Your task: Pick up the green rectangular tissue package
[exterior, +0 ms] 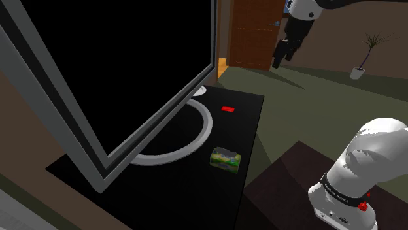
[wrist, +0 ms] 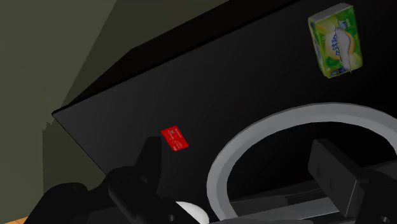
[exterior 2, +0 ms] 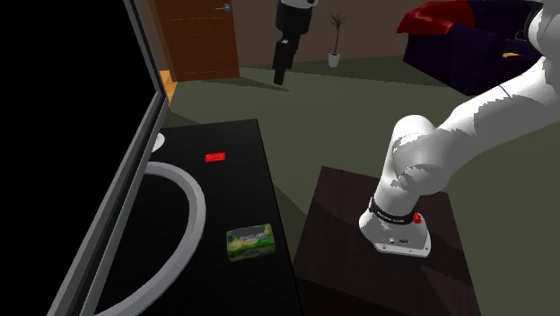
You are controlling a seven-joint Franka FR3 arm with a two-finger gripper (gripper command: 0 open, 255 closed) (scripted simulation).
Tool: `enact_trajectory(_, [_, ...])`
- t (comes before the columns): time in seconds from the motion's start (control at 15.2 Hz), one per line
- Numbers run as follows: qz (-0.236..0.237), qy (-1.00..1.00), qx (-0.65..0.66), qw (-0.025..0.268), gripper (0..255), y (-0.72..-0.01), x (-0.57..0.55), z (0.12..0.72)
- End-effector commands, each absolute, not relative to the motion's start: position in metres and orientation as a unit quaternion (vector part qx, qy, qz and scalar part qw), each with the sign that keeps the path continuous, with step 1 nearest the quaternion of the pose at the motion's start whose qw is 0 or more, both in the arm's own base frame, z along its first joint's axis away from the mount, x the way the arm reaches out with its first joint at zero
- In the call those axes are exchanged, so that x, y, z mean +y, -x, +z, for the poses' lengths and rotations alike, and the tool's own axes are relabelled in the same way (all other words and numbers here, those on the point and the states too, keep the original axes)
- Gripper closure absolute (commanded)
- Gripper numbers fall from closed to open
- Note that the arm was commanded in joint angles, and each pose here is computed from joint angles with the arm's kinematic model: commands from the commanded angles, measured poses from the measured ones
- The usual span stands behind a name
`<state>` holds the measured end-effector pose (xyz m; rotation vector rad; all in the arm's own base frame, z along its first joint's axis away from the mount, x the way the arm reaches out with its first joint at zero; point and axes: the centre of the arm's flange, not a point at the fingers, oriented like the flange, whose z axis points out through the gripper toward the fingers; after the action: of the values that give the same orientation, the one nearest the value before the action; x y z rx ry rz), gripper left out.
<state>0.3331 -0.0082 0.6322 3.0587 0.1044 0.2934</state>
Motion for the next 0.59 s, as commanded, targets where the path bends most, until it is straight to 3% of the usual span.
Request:
enact_trajectory(0.0, [0.095, -0.994, 0.034, 0.034, 0, -0.333, -0.008, 0.632])
enact_trajectory(0.53, [0.081, -0.994, 0.067, 0.041, 0, -0.348, 0.058, 0.550])
